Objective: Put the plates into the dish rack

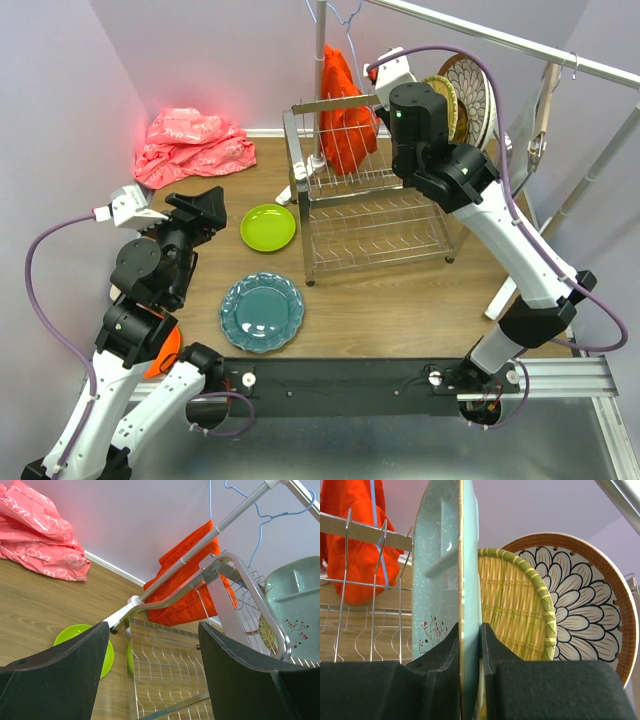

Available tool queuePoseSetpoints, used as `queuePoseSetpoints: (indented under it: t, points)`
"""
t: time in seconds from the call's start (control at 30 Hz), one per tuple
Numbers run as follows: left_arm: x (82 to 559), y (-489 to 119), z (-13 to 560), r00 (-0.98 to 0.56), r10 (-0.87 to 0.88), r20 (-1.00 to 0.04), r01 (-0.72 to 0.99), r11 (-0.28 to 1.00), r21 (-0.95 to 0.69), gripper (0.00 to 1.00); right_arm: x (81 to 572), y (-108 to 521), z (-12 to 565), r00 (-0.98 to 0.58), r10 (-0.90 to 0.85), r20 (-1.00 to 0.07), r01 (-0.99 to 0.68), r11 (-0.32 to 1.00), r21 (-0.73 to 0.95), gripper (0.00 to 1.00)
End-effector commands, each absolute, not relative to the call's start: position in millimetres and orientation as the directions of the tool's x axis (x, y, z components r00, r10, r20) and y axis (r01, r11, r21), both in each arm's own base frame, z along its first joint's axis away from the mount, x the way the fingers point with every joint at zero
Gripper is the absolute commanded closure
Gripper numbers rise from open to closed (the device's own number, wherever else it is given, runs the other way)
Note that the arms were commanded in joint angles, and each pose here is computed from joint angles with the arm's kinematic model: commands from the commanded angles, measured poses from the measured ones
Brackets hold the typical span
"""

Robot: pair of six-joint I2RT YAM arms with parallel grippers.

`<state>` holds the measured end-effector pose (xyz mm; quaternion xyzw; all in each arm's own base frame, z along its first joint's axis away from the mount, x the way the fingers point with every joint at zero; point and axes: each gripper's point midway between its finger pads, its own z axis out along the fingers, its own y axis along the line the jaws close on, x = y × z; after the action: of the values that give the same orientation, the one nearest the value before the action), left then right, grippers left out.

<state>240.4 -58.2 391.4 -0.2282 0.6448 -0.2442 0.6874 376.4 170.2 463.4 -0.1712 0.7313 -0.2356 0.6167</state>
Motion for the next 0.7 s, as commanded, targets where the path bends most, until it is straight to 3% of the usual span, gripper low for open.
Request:
queuePoseSetpoints:
  t: [0.0, 0.67]
  points:
    - [239.1, -55.2, 389.9, 0.058, -0.640, -0.766, 0.033, 0.768, -0.639, 0.19, 371.4, 161.3, 499.6, -0.110, -0.478, -0.871, 0.093, 0.868, -0.488, 0.76]
    - [243.4, -59.8, 390.2, 0.052, -0.644, -0.763, 0.045, 0.765, -0.643, 0.19, 365.4, 158.2, 509.7, -0.087, -0.474, -0.876, 0.073, 0.874, -0.480, 0.76]
